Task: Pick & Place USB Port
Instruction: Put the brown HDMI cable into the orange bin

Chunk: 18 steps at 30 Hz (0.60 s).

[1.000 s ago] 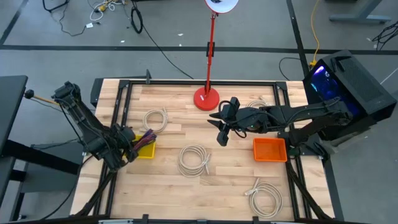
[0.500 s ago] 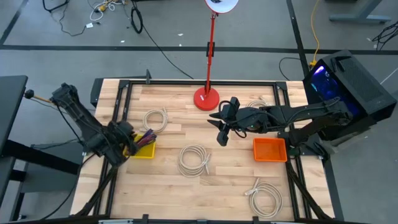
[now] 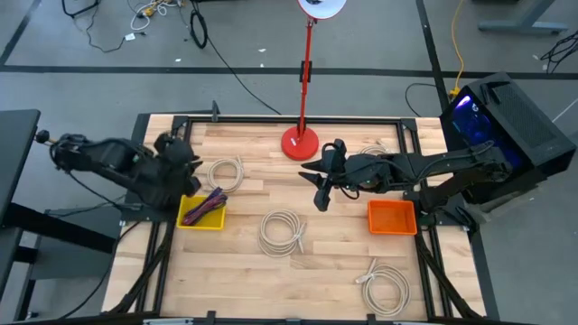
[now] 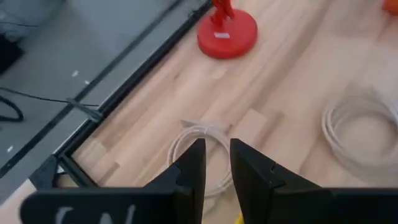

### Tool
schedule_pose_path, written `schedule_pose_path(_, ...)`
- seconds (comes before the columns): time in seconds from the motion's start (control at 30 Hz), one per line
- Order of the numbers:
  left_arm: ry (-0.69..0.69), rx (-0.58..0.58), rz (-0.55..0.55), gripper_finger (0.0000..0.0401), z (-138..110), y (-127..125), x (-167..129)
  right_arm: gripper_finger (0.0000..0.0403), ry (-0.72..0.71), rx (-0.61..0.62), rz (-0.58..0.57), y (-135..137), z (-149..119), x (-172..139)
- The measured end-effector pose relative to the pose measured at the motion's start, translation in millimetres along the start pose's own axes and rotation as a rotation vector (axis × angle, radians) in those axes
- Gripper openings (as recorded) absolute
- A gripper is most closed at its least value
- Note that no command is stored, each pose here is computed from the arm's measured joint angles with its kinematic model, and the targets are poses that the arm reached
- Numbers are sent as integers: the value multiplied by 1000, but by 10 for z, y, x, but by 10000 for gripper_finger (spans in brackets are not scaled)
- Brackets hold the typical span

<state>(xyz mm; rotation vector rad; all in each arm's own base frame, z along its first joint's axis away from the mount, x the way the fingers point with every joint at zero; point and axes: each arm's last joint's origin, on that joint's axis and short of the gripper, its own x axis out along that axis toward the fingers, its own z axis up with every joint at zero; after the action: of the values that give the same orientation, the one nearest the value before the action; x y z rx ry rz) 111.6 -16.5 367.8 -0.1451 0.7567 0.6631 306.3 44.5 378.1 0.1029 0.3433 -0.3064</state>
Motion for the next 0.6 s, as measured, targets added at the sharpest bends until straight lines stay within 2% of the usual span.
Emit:
schedule_pose_path(0.07, 57, 54, -46, 74, 43, 33, 39, 105, 0, 3, 3, 8, -2, -4)
schedule_pose_path(0.2, 191, 79, -121, 68, 48, 76, 190, 105, 1, 10, 7, 19, -4, -9)
schedule_pose_path(0.37, 196, 60, -211, 70, 66, 56, 443, 105, 5, 21, 31, 26, -4, -8)
schedule_pose_path(0.47, 200, 39, -197, 75, 52, 63, 642, 105, 9, 22, 50, 32, -5, -9)
schedule_pose_path(0.6, 312, 9, -140, 81, -42, 116, 955, 105, 14, 37, 65, 54, -13, -17)
